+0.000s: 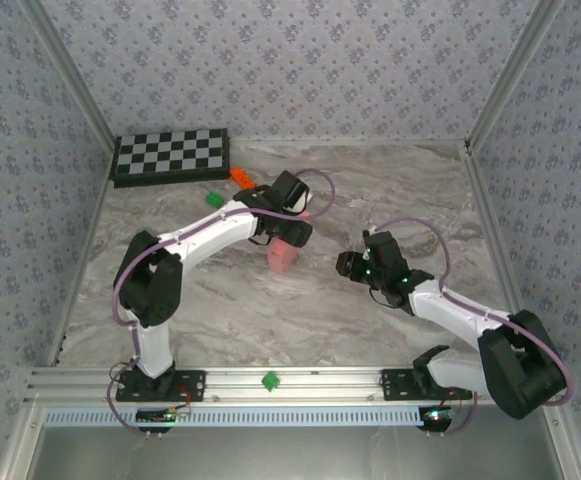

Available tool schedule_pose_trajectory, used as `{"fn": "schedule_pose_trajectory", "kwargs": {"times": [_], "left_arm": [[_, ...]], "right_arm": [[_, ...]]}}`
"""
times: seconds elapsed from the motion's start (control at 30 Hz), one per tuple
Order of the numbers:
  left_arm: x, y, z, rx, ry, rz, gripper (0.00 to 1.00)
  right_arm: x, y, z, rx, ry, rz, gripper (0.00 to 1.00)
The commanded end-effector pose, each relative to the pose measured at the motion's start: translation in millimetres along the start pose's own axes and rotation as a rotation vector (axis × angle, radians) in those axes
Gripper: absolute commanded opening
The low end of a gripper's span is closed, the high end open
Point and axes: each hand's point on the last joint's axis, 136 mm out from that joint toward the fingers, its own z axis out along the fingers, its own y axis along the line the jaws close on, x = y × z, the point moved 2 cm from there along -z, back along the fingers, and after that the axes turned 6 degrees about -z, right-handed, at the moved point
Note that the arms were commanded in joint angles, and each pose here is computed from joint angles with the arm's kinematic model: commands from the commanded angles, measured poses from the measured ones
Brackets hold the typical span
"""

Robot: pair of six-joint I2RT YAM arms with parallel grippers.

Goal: Fold the paper box

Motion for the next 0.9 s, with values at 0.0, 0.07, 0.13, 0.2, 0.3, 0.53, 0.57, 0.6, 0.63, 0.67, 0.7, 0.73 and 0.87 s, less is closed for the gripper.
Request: {"fn": "schedule_pose_trajectory", "kwargs": {"times": [0.0,0.07,0.13,0.2,0.3,0.53,0.57,0.6,0.63,0.67,0.7,0.73,0.87], "left_arm": [[-1.2,2.1,1.8,-0.032,0.024,0.043,0.64],[-0.6,0.1,6.7,-0.030,0.033,0.053,0.60],[-1.0,-0.2,10.2,-0.033,0.037,0.061,0.56],[5.0,1.7,11.9,-0.044,0.069,0.073,0.51],[6.3,1.3,13.7,-0.047,0.083,0.092,0.46],[9.9,4.9,17.1,-0.068,0.109,0.160,0.44],[10.2,5.2,17.0,-0.070,0.111,0.176,0.44],[9.8,6.2,17.1,-0.076,0.112,0.197,0.44],[9.4,7.0,16.3,-0.078,0.112,0.220,0.44],[9.5,6.7,16.3,-0.075,0.112,0.239,0.44],[9.6,6.1,16.4,-0.066,0.114,0.267,0.44],[9.6,4.2,16.3,-0.051,0.115,0.296,0.44],[9.1,0.6,17.1,0.013,0.121,0.368,0.46]], "right_arm": [[8.5,-14.7,-5.5,0.049,0.025,-0.004,0.46],[8.8,-17.8,-6.2,0.053,0.022,0.004,0.46],[8.4,-19.1,-6.3,0.053,0.020,0.007,0.46],[8.2,-19.9,-6.2,0.053,0.019,0.010,0.46],[9.1,-21.6,-5.9,0.057,0.022,0.013,0.46],[7.9,-24.0,-6.5,0.061,0.021,0.020,0.46],[8.7,-24.3,-6.4,0.062,0.024,0.020,0.46],[8.0,-24.6,-6.5,0.063,0.023,0.022,0.46],[8.7,-25.1,-6.5,0.064,0.025,0.022,0.46],[8.2,-25.4,-6.9,0.064,0.024,0.023,0.46],[8.3,-25.5,-6.9,0.065,0.024,0.024,0.46],[8.5,-26.1,-7.1,0.066,0.026,0.025,0.46],[8.1,-27.1,-7.8,0.067,0.027,-0.004,0.46]]}}
